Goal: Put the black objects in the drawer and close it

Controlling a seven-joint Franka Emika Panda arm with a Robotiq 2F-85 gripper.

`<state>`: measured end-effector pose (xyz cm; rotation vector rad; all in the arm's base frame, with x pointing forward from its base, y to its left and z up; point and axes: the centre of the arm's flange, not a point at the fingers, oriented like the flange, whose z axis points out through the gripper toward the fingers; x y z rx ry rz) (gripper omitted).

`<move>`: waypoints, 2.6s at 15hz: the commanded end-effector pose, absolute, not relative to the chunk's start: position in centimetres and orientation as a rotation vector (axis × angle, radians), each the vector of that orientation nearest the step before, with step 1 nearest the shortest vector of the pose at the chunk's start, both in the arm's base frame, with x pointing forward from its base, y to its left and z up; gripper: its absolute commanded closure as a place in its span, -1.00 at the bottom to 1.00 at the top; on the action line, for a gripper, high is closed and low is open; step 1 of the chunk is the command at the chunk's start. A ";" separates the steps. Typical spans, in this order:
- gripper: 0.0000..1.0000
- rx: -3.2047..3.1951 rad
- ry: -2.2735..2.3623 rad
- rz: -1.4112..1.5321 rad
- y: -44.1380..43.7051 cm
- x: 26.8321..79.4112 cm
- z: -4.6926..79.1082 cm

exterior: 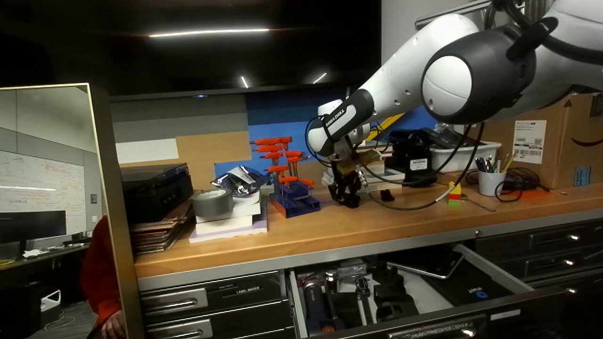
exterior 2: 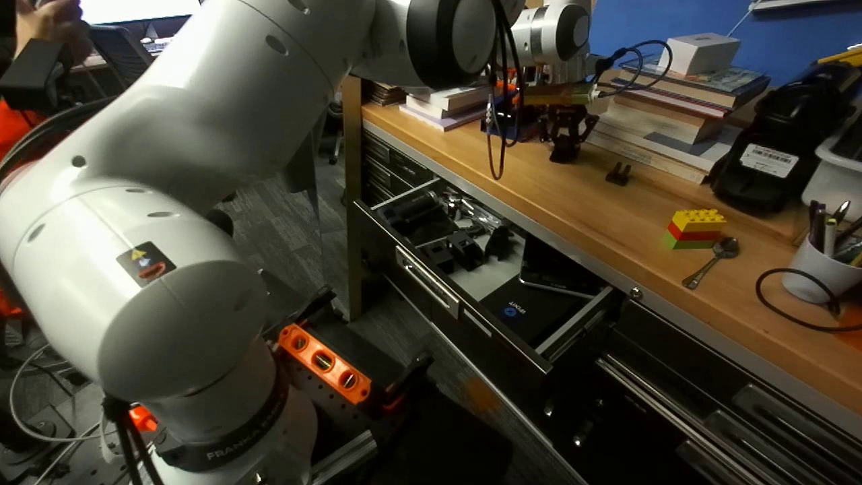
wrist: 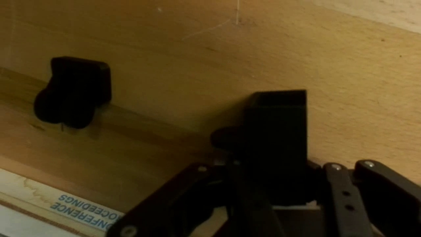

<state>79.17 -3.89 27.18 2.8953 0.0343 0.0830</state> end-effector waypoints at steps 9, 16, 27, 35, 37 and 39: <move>0.68 2.810 -0.241 -0.056 1.5 68.6 31.4; 0.69 2.768 -0.502 -0.099 3.0 61.6 32.3; 0.70 2.655 -0.760 -0.072 -0.4 48.8 26.1; 0.69 2.703 -0.854 -0.017 -2.9 43.8 18.8; 0.70 2.712 -0.868 0.004 -3.2 44.5 18.4; 0.69 2.718 -0.867 0.021 -3.2 45.1 18.1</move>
